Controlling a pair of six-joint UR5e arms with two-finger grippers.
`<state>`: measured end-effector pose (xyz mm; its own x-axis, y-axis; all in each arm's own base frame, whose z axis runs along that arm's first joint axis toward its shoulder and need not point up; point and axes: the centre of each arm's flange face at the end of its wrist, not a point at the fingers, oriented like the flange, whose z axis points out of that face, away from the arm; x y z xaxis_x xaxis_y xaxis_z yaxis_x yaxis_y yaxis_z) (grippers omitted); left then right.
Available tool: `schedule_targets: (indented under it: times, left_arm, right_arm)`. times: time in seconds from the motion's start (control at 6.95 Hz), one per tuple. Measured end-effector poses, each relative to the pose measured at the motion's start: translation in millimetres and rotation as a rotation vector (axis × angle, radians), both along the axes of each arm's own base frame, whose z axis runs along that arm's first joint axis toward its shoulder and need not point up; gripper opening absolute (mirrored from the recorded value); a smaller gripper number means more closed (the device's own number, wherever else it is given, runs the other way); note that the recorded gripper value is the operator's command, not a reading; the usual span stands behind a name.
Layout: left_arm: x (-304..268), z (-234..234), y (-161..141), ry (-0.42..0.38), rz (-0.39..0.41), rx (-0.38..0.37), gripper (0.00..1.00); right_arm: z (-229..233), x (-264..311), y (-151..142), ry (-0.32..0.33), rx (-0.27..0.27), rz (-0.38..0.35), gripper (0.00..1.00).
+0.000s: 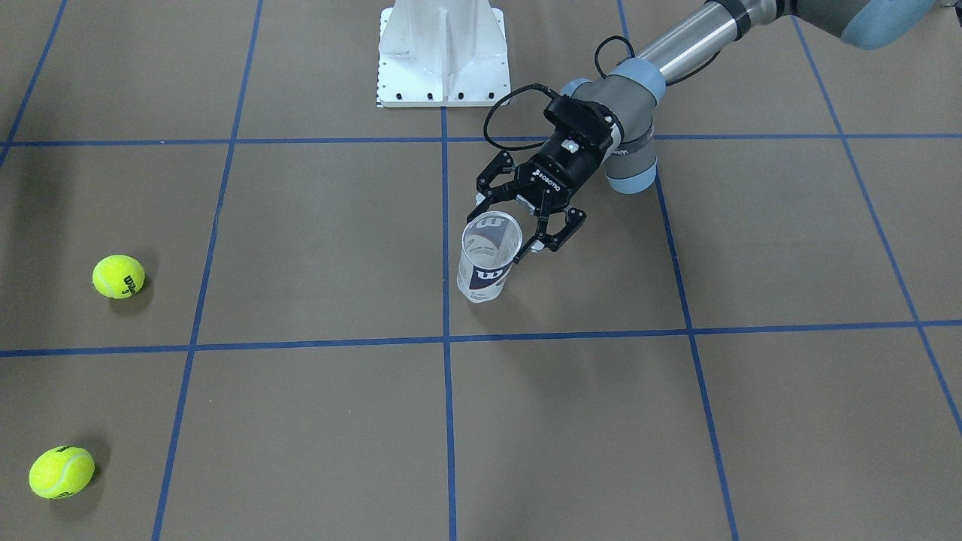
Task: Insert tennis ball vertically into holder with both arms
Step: 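Lower the upright can onto the table with the left gripper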
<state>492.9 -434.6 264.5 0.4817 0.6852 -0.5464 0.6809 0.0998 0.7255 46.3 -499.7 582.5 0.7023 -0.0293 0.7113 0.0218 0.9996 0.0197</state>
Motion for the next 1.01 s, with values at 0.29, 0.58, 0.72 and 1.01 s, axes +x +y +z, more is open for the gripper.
schedule_targets:
  times: [0.29, 0.58, 0.72, 1.01]
  left_arm:
    - [3, -2, 1, -0.032, -0.017, 0.029, 0.45]
    - [6, -4, 5, -0.033, -0.014, 0.035, 0.52]
    - [8, -4, 7, -0.032, -0.011, 0.035, 0.58]
    - [11, -5, 11, -0.030, -0.006, 0.035, 0.76]
  right_arm:
    - [0, 0, 0, 0.000, 0.000, 0.000, 0.99]
    - [1, 0, 0, 0.000, -0.001, 0.000, 0.99]
    - [1, 0, 0, 0.000, -0.001, 0.000, 0.99]
    - [1, 0, 0, 0.000, -0.001, 0.000, 0.99]
